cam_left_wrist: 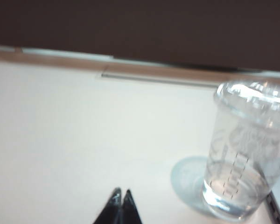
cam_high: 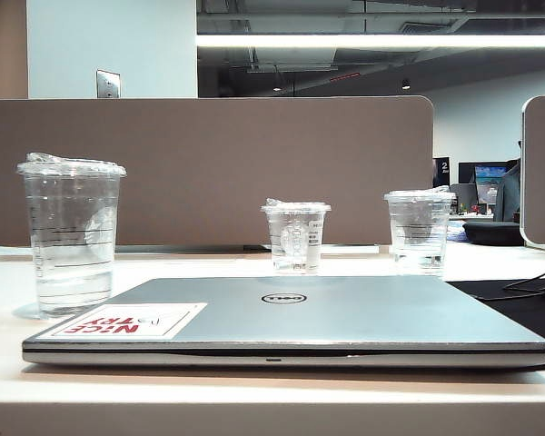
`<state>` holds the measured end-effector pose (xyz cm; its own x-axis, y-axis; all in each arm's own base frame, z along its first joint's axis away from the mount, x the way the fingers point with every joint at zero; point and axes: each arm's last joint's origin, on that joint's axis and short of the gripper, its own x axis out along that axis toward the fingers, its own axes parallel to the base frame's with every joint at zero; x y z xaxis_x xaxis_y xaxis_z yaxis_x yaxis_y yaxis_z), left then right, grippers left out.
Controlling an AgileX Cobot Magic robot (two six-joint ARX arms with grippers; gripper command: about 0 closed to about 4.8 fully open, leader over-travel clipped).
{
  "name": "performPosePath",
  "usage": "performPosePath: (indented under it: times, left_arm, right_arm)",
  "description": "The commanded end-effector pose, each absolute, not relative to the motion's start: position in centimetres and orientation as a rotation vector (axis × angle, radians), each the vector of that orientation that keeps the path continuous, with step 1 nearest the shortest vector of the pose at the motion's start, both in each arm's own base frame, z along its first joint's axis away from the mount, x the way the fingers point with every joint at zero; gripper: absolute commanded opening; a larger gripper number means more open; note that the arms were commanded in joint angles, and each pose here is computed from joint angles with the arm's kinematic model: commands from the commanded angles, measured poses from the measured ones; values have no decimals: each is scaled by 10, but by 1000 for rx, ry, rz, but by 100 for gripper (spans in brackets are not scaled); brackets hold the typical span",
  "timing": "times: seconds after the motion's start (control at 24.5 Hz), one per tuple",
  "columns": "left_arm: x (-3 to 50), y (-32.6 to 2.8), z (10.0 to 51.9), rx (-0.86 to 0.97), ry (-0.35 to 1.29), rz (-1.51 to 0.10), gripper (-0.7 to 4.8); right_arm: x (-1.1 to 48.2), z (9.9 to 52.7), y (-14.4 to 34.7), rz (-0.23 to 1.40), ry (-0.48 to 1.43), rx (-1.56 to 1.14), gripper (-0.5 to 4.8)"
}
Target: Pick up the coffee cup on the left and place it on the left side of the laptop.
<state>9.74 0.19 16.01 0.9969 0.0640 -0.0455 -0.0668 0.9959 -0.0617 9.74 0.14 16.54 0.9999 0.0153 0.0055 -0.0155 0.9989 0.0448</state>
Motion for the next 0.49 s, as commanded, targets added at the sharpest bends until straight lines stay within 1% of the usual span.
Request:
performPosePath:
  times: [0.04, 0.49]
  left_arm:
    - [97, 2, 158, -61, 68, 68, -5]
    - [97, 2, 158, -61, 73, 69, -5]
  right_arm:
    - [98, 166, 1, 13, -21, 45, -4]
    - [98, 166, 1, 14, -21, 45, -4]
